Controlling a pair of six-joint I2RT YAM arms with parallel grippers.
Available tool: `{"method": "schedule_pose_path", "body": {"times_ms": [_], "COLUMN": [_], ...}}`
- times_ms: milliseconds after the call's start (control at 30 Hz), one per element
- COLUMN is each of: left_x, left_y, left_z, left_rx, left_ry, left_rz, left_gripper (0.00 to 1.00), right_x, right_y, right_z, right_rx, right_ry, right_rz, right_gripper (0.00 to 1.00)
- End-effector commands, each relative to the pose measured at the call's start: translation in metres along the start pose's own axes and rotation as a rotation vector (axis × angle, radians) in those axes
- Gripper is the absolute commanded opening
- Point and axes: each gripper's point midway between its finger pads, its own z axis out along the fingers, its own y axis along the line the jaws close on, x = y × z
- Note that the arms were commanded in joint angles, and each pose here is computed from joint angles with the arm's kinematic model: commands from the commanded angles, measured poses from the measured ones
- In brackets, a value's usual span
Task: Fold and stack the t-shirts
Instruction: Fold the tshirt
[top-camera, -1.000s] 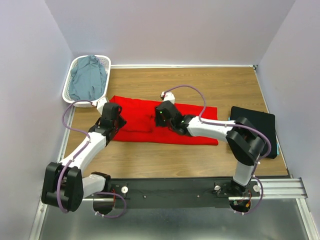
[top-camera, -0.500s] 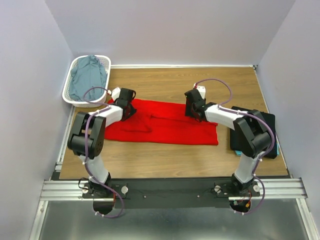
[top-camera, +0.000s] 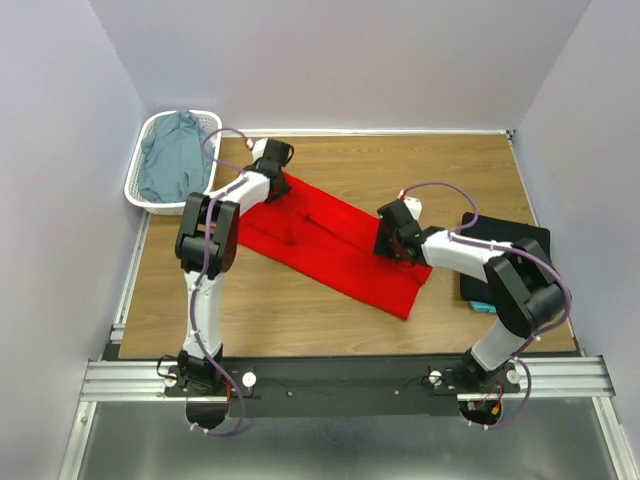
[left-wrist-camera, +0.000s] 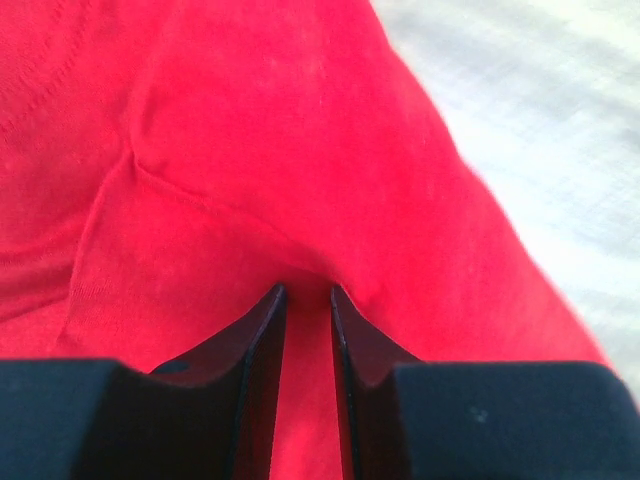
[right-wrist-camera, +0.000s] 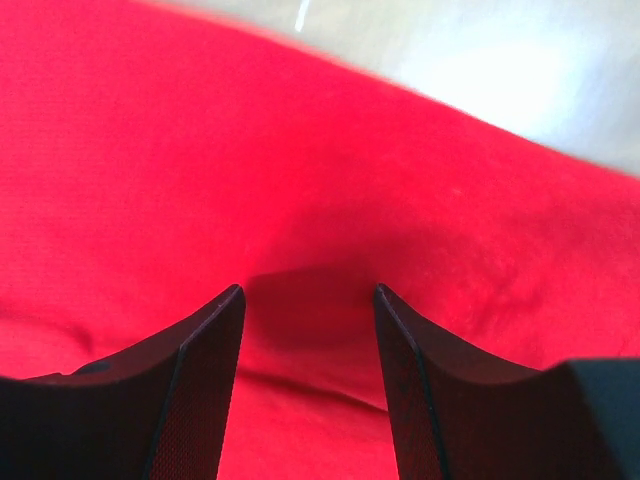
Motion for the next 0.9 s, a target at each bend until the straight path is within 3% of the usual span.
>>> {"method": "schedule_pose_path", "body": {"times_ms": [0, 33, 100, 133, 233, 333, 433, 567, 667, 767, 800, 833, 867], "left_x": [0.011, -0.012, 0.003, -0.016, -0.017, -0.013, -0.028, -0.079, -0.123, -0.143, -0.161, -0.14, -0.146], "left_y": [-0.024, -0.049, -0.067, -0.092, -0.132, -0.161, -0.18, -0.203, -0.193, -0.15, -0.13, -0.108, -0.095], "left_z": [0.029, 0.026, 0.04, 0.034, 0.031, 0.026, 0.009, -0.035, -0.066, -0.079, -0.093, -0.081, -0.095], "left_rx": [0.018, 0.066, 0.135, 0.203, 0.361, 0.506, 0.604, 0.719, 0.695, 0.512, 0.411, 0.333, 0.288], "left_ry": [0.082, 0.037, 0.096, 0.056, 0.065, 0.08, 0.027, -0.123, -0.207, -0.231, -0.29, -0.239, -0.27], "left_rz": [0.24, 0.251, 0.312, 0.342, 0.374, 0.38, 0.38, 0.385, 0.304, 0.144, 0.083, 0.048, 0.016], "left_gripper": [0.34, 0.34, 0.35, 0.36, 0.45, 0.51, 0.56, 0.62, 0.62, 0.59, 0.57, 0.52, 0.48], "right_x": [0.081, 0.087, 0.101, 0.111, 0.115, 0.113, 0.098, 0.077, 0.058, 0.047, 0.048, 0.049, 0.052], "right_y": [0.032, 0.045, 0.067, 0.085, 0.119, 0.131, 0.151, 0.163, 0.155, 0.142, 0.138, 0.133, 0.128], "right_z": [-0.041, -0.049, -0.064, -0.076, -0.089, -0.076, -0.076, -0.089, -0.096, -0.096, -0.094, -0.089, -0.087], "right_rx": [-0.125, -0.155, -0.213, -0.258, -0.352, -0.341, -0.375, -0.421, -0.402, -0.365, -0.352, -0.335, -0.32], "right_ry": [0.201, 0.208, 0.225, 0.232, 0.224, 0.212, 0.177, 0.12, 0.04, -0.009, -0.012, -0.019, -0.009], "right_rz": [0.013, 0.035, 0.026, 0.021, 0.007, -0.043, -0.086, -0.11, -0.144, -0.206, -0.235, -0.293, -0.323], "right_gripper": [0.62, 0.62, 0.62, 0.62, 0.62, 0.62, 0.63, 0.63, 0.65, 0.65, 0.65, 0.65, 0.65]}}
